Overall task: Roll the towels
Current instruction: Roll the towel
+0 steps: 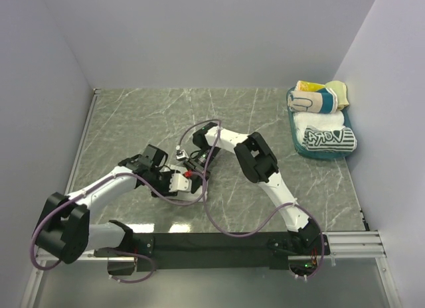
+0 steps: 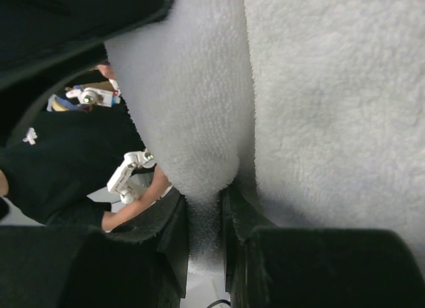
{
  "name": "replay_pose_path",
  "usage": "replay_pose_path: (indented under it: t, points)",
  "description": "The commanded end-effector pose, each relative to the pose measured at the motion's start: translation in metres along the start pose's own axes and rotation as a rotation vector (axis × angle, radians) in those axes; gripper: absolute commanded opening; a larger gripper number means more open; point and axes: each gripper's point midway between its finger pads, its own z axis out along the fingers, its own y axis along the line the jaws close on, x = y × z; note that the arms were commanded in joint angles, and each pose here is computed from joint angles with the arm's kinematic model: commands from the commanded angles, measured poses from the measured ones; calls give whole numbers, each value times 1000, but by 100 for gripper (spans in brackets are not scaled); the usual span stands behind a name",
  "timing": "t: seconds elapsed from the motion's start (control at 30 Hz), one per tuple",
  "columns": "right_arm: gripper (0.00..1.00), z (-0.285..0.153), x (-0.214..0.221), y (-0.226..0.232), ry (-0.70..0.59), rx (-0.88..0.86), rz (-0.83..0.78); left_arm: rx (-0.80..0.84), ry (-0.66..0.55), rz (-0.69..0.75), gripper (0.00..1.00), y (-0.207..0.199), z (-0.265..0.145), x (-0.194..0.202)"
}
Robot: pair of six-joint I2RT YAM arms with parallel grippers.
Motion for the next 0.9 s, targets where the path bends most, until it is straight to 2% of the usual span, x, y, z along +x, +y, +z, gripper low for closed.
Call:
replay_pose_path:
  t: [0.0, 0.03, 0.1, 0.13, 0.2, 0.23, 0.27, 0.3, 0.33, 0.47, 0.5, 0.6, 0.73, 0.8, 0.87]
  points:
    - [4, -1, 12, -80, 77, 279, -71, 46, 53, -2, 44, -8, 13, 12]
    - [11, -7, 10, -78, 65, 307, -83, 60, 63, -17, 41, -10, 14, 14]
    - [17, -15, 1, -77, 29, 345, -95, 118, 105, -74, 35, -18, 16, 19]
    - [22, -27, -6, -75, 1, 378, -109, 142, 123, -96, 29, -22, 15, 22]
    - [29, -43, -20, -71, -66, 404, -111, 185, 152, -143, 24, -27, 17, 26]
    - [37, -58, -30, -64, -116, 419, -128, 214, 167, -165, 20, -33, 16, 28]
    - [39, -67, -38, -62, -152, 438, -135, 235, 179, -191, 15, -37, 18, 30]
    - [45, -76, -43, -59, -176, 455, -148, 246, 183, -206, 10, -37, 18, 29]
    - [57, -89, -51, -48, -212, 479, -181, 265, 195, -223, 9, -40, 17, 30]
    - [60, -140, -71, -40, -353, 654, -269, 327, 275, -347, 7, -46, 22, 38]
    - [60, -157, -74, -25, -405, 688, -303, 331, 278, -360, 6, -41, 22, 35]
    - [60, -194, -68, -25, -505, 753, -305, 387, 288, -442, 7, -40, 24, 31]
    - [60, -242, -38, -14, -623, 810, -284, 412, 286, -533, 7, -27, 28, 31]
    - [60, -264, -17, -9, -647, 835, -285, 457, 297, -596, 7, -21, 31, 34]
    - [60, -265, 5, -11, -626, 848, -275, 506, 301, -646, 8, -21, 37, 37]
